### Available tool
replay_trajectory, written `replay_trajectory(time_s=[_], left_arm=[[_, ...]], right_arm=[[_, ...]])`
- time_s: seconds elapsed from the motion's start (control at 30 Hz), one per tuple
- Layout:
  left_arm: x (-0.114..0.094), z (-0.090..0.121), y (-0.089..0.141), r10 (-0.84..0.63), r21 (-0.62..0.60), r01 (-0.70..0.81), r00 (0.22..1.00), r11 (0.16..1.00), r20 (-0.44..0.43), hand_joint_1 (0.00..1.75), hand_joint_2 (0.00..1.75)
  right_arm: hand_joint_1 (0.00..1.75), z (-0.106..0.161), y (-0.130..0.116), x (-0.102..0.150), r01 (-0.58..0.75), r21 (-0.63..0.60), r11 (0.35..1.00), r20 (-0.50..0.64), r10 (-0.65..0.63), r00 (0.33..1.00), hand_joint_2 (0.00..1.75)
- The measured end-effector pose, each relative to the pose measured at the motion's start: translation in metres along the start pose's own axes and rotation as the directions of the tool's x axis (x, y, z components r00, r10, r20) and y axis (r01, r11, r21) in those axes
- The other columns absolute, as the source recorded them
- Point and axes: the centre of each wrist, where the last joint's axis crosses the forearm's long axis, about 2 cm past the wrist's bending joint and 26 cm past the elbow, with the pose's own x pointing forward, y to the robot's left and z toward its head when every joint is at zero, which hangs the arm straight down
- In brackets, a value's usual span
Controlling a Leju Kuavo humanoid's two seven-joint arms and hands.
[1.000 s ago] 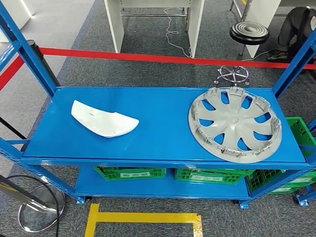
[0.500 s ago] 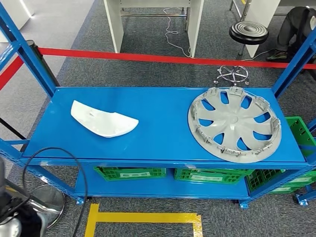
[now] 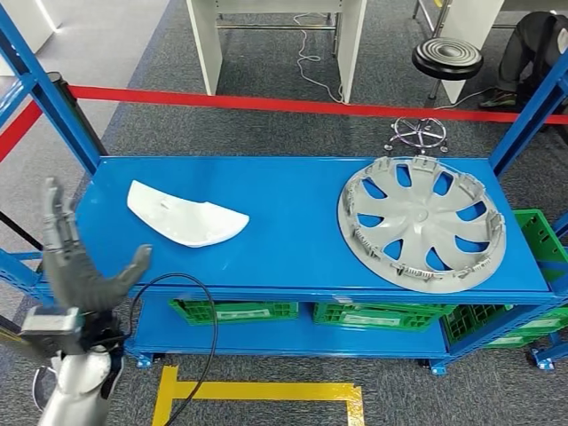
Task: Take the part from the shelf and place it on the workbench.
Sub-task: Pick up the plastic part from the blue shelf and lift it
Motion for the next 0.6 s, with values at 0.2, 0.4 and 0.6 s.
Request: replay_trajectory(time_s=[0.2, 0.4, 0.6], left_arm=[[-0.023, -0.011, -0.011, -0.098, -0.180, 0.096, 0.995, 0.979, -0.004, 0.00, 1.75], [-0.048, -0.018, -0.010, -0.239, -0.311, 0.234, 0.971, 0.921, 0.024, 0.00, 1.75], [-0.080, -0.020, -0.001, -0.383, -0.438, 0.367, 0.922, 0.820, 0.057, 0.00, 1.75]], right_arm=[[0.00, 0.000, 0.000, 0.001, -0.029, 0.014, 0.999, -0.014, 0.029, 0.999, 0.00], [0.00, 0.000, 0.001, 0.001, -0.063, 0.024, 0.998, -0.018, 0.064, 0.998, 0.00], [0.00, 0.000, 0.002, 0.002, -0.123, 0.039, 0.992, -0.011, 0.124, 0.992, 0.00]])
